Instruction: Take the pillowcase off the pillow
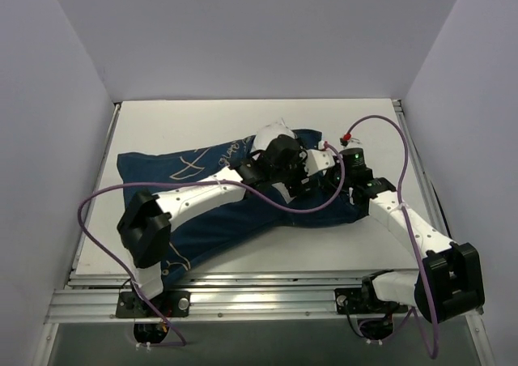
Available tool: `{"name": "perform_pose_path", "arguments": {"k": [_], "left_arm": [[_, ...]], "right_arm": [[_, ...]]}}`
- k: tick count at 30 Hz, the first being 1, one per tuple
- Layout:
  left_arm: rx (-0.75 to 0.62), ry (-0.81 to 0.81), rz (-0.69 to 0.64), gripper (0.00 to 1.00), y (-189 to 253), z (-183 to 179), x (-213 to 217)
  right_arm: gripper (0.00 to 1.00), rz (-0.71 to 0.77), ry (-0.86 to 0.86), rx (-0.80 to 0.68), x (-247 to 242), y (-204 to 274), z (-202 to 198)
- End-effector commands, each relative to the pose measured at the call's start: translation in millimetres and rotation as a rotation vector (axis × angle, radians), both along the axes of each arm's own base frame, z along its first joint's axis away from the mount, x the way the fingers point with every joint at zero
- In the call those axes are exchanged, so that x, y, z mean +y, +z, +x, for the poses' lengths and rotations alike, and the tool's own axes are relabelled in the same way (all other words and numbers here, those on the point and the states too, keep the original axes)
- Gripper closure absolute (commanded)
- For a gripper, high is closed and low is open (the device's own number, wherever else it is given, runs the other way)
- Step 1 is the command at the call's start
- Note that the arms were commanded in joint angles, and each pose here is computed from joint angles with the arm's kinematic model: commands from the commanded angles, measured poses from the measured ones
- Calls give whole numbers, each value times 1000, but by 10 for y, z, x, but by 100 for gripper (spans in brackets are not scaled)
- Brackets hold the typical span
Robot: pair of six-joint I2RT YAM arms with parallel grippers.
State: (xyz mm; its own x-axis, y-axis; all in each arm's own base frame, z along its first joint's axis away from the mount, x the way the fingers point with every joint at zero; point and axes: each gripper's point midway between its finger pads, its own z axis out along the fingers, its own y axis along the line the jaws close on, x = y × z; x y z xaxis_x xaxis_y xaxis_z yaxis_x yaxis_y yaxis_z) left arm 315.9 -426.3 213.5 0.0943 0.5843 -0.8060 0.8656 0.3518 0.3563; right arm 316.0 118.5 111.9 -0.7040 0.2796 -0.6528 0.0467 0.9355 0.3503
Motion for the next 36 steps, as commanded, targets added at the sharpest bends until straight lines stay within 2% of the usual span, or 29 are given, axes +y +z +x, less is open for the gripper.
{"name": "perform_pose_path", "arguments": {"k": [1, 6, 7, 10, 11, 13, 14, 16, 20, 23, 24, 26, 32, 36], "left_arm": [[8, -45, 73, 7, -175, 96, -80], [200, 16, 106, 12, -652, 180, 65], [228, 25, 109, 23, -726, 189, 110], [305, 94, 97, 43, -859, 280, 272], [329, 101, 94, 55, -914, 271, 311], [361, 129, 62, 66, -896, 302, 372], [379, 126, 55, 78, -923, 271, 391], [382, 142, 31, 96, -870, 287, 408], [404, 218, -33, 98, -804, 318, 426], [448, 265, -104, 98, -747, 305, 412], [485, 291, -134, 98, -746, 264, 413], [508, 313, -193, 98, -674, 256, 378], [561, 340, -269, 98, -629, 203, 344], [585, 354, -298, 98, -610, 183, 341]], "right_arm": [[100, -18, 13, -25, 32, 119, 57], [100, -38, 14, -33, 15, 122, 55], [100, -39, 15, -36, 17, 125, 56], [100, -49, 17, -42, 1, 123, 62], [100, -49, 18, -47, 2, 129, 67], [100, -50, 22, -46, 10, 109, 60], [100, -50, 21, -46, 6, 103, 64], [100, -44, 23, -42, 23, 92, 50], [97, -27, 22, -59, 109, 207, 24], [81, -24, -21, -98, 142, 416, 9], [72, -18, -32, -120, 147, 514, 0], [62, -7, -57, -145, 190, 665, -24], [59, 28, -47, -212, 450, 948, -117], [65, 51, 12, -186, 683, 835, -146]]}}
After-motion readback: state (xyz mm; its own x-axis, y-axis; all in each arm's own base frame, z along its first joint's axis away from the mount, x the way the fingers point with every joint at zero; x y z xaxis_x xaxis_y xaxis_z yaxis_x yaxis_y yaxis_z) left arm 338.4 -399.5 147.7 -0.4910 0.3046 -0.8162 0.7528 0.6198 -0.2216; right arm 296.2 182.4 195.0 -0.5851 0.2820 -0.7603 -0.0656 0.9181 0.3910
